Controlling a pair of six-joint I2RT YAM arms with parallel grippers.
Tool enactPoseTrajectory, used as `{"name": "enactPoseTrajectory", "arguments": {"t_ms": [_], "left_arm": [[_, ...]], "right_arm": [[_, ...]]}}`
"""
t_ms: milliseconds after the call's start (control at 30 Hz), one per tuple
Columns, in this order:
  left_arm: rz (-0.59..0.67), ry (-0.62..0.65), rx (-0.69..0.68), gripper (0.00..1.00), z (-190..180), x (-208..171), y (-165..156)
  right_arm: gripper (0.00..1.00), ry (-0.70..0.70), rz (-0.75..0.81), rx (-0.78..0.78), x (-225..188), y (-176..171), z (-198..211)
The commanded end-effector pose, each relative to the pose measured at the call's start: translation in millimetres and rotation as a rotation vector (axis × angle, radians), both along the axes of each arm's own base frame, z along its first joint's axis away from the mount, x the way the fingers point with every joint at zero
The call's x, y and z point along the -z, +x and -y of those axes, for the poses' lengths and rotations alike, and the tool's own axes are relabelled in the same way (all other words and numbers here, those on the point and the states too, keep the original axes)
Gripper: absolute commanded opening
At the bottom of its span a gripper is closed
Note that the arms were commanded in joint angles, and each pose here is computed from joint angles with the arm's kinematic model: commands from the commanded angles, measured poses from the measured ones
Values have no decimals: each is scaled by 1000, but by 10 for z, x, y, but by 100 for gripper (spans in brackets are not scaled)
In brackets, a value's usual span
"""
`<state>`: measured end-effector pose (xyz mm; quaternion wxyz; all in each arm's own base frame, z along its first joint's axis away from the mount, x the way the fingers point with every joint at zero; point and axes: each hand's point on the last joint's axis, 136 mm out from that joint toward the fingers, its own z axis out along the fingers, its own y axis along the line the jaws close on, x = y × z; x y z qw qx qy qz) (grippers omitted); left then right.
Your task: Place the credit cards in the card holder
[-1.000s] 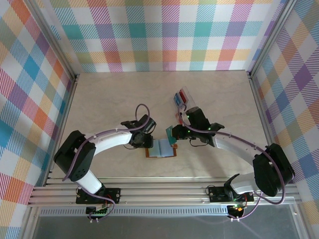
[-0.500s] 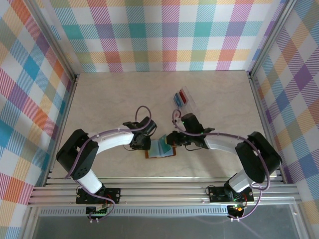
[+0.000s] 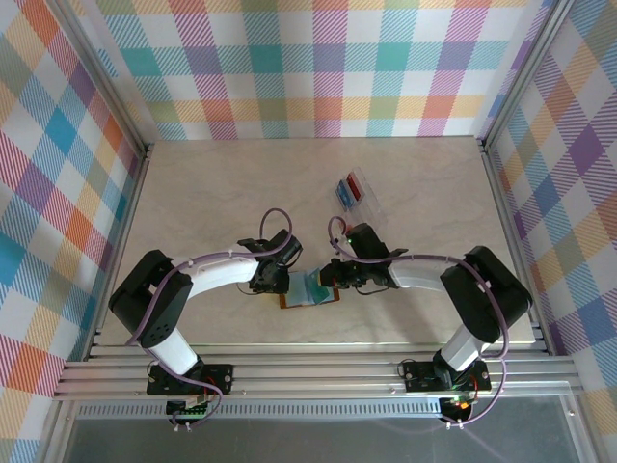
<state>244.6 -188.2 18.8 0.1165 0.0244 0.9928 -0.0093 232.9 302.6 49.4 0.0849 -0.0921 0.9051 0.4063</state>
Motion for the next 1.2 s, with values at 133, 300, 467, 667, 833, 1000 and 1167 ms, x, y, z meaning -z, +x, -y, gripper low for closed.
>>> {"name": "enactPoseTrajectory", "arguments": {"t_ms": [133,300,467,667,833,1000,1167], "left_arm": [[-35,50,-6,41,-103,133,-109],[-44,50,-3,41,-102,160,-129],[-44,47,-2,40,-95,158,-129],[-54,42,-2,40,-108,175,-165],[-62,48,0,37,-153,207,-219],[-74,41,3,35,-156,250,-254],[-88,44,11,32,-160,291,-282]], "right_arm": [[0,70,-30,-50,-59,-14,-169],[0,108,-46,-72,-62,-19,-240],[0,126,-57,-83,-43,-18,-279],[0,125,-54,-64,10,63,-321],[0,86,-28,-21,106,169,-296],[0,32,-2,10,215,208,-265],[0,10,13,15,290,197,-283]]}}
